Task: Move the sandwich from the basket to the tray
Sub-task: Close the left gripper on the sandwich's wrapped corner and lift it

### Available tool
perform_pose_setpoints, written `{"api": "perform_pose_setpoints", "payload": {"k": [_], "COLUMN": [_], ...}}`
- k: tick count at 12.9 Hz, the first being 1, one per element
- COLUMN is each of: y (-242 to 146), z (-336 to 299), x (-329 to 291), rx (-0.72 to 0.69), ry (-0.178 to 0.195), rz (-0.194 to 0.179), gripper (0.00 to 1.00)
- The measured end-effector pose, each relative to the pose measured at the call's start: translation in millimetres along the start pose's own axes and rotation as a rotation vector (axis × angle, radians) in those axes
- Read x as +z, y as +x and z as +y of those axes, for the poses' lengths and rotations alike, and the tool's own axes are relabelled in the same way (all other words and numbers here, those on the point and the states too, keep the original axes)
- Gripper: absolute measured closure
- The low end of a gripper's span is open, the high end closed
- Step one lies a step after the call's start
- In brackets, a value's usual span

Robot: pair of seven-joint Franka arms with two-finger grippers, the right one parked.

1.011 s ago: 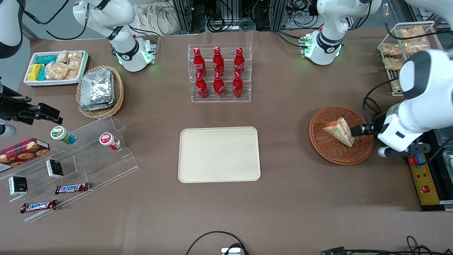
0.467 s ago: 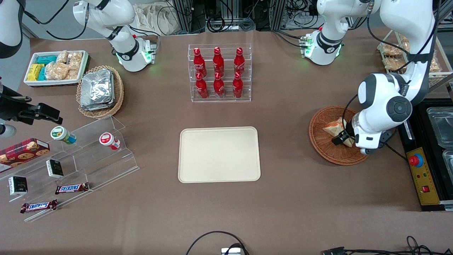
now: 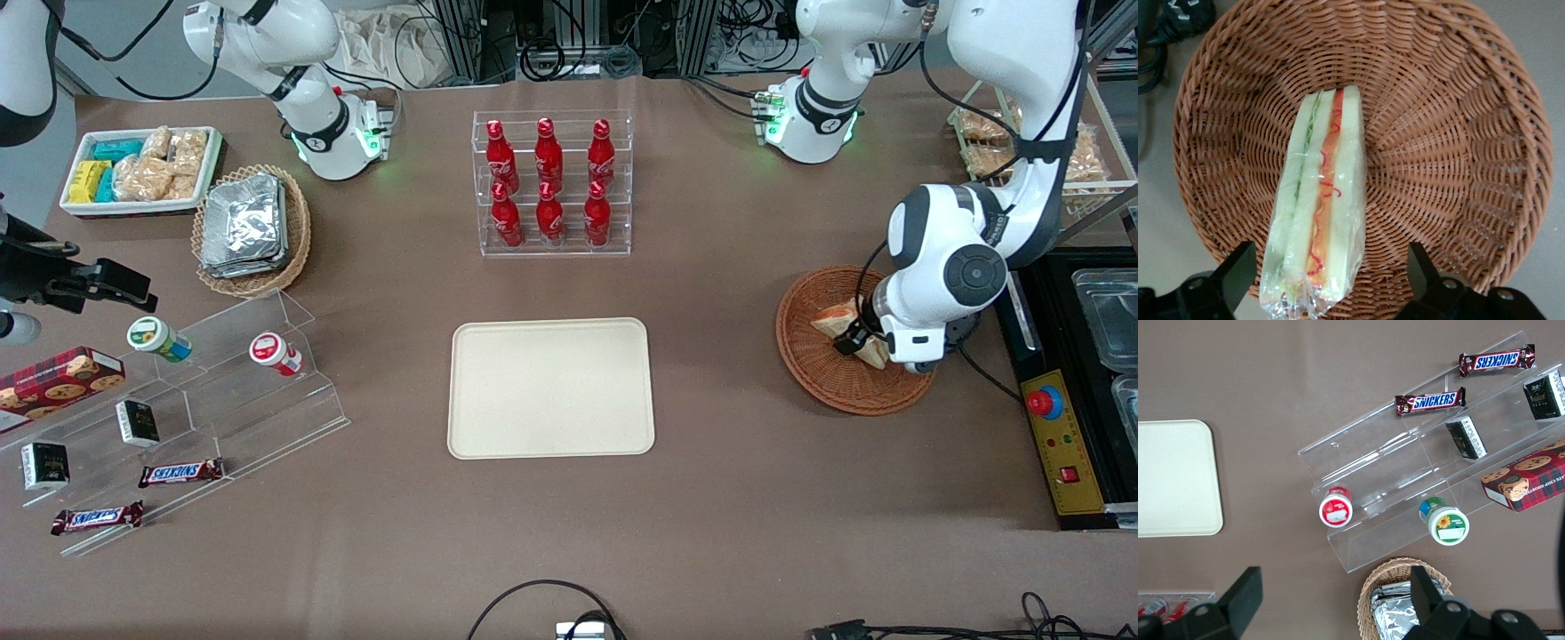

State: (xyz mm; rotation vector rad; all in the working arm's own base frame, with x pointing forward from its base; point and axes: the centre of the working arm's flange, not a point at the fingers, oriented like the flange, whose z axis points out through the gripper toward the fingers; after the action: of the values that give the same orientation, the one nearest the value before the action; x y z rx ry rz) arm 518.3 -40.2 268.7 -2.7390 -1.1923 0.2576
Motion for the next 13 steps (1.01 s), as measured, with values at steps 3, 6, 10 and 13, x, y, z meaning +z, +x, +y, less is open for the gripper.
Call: {"api": "perform_pose_setpoints", "payload": {"k": [3, 6, 10, 13], "y": [-0.9, 1.0, 8.3, 17.6], "z": [-1.5, 2.2, 8.9, 29.8], "x": [9.5, 22.6, 5.6, -65.4], "rx": [0.0, -0.003, -0.007, 0.005], "ry": [0.023, 0.023, 0.017, 0.033], "rz": [0.002, 0.0, 0.009, 0.01], "gripper": [0.0, 0.34, 0.65, 0.69]}}
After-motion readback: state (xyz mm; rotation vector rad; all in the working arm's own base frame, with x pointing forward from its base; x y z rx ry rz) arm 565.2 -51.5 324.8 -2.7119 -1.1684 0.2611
